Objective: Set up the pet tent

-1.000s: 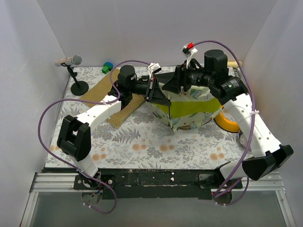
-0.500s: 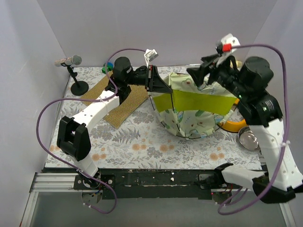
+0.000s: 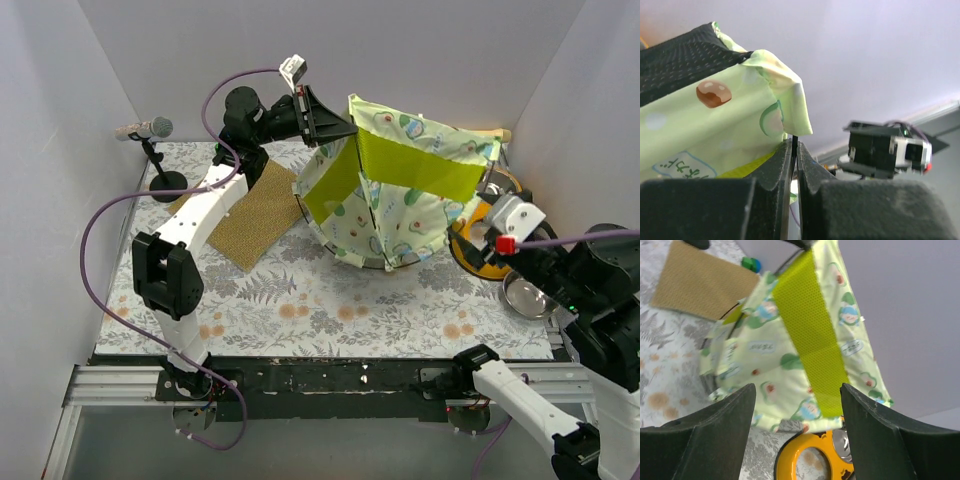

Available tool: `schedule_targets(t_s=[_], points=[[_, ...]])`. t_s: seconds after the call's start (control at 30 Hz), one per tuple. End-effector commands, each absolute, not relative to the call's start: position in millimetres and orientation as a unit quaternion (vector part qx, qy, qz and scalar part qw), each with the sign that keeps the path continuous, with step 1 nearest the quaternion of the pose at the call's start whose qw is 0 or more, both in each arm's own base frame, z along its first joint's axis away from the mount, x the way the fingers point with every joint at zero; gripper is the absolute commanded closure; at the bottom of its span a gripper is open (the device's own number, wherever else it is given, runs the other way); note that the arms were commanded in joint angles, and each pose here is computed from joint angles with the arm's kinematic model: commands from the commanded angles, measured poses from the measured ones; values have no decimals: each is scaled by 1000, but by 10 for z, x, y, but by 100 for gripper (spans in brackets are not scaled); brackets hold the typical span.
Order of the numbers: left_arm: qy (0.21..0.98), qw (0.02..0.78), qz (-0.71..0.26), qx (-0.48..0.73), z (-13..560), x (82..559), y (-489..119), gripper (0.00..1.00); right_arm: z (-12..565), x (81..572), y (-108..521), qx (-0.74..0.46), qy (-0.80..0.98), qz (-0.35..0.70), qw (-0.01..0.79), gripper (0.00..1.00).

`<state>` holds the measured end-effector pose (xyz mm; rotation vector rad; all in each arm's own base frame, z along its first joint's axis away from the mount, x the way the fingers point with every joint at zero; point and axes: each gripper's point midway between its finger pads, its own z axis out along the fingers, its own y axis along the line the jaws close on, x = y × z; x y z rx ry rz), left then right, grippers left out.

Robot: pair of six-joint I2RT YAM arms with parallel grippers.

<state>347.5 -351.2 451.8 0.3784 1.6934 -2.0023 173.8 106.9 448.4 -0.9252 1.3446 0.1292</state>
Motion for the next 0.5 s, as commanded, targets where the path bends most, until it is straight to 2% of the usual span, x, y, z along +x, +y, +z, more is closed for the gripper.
schedule_targets(t_s=[0.0,0.2,0.27,0.37,0.47], points=[[634,184,-751,-8,4635,3795,-3381,100,3983,1278,1115,-553,576,73,597,23],[640,176,-748,-33,4563,3948,-3334,100,3159,1543,1122,-546,650,76,523,21],[642,176,-745,-38,4531,3989,-3318,100,2946,1835,1077,-487,685,50,540,21],[647,173,-741,-49,4465,4039,-3267,100,2601,2018,1137,-482,673,39,560,22],[647,173,-741,-53,4434,4053,-3219,100,2534,2129,1218,-485,622,25,615,22]])
